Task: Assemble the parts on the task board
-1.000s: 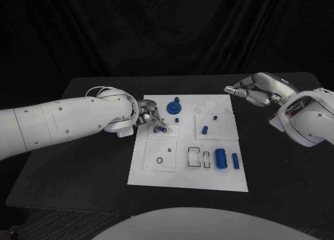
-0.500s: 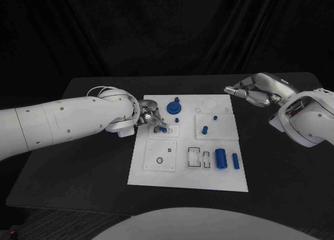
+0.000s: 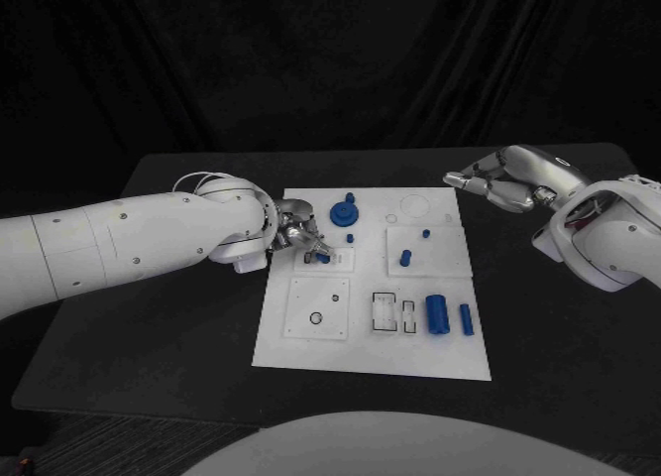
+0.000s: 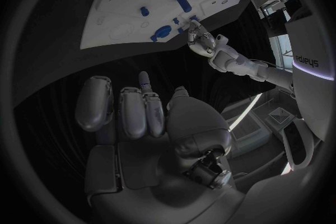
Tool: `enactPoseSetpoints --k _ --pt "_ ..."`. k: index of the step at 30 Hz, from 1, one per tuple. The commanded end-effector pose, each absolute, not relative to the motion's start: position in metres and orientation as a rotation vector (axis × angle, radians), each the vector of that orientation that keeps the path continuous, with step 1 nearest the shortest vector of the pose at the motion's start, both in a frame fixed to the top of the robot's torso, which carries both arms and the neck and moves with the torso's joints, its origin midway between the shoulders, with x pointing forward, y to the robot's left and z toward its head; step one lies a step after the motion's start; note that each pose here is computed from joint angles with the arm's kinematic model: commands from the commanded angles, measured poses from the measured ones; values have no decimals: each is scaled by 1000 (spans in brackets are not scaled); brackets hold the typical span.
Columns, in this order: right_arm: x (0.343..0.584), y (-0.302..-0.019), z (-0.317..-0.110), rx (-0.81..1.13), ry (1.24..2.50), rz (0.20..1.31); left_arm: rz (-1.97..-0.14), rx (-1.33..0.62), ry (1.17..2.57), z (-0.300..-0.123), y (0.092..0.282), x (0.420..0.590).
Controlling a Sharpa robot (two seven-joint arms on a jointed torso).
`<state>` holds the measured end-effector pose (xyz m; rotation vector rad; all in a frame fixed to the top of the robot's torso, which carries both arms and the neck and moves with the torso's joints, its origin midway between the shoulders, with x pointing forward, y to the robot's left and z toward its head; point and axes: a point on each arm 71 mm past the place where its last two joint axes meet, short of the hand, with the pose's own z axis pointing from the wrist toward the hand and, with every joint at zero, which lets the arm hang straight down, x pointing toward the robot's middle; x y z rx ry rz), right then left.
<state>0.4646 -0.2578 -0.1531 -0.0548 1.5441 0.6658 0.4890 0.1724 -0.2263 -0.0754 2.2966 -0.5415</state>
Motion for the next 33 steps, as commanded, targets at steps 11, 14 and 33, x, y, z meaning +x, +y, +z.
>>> enactPoseSetpoints --k 11,14,33 --pt "465 -259 -155 -37 1563 643 -554 -56 2318 -230 171 486" --pt "465 -259 -155 -37 1564 643 -555 -55 2319 -230 171 486" --pt "465 -259 -158 -40 1574 645 -549 -35 2350 -232 171 485"
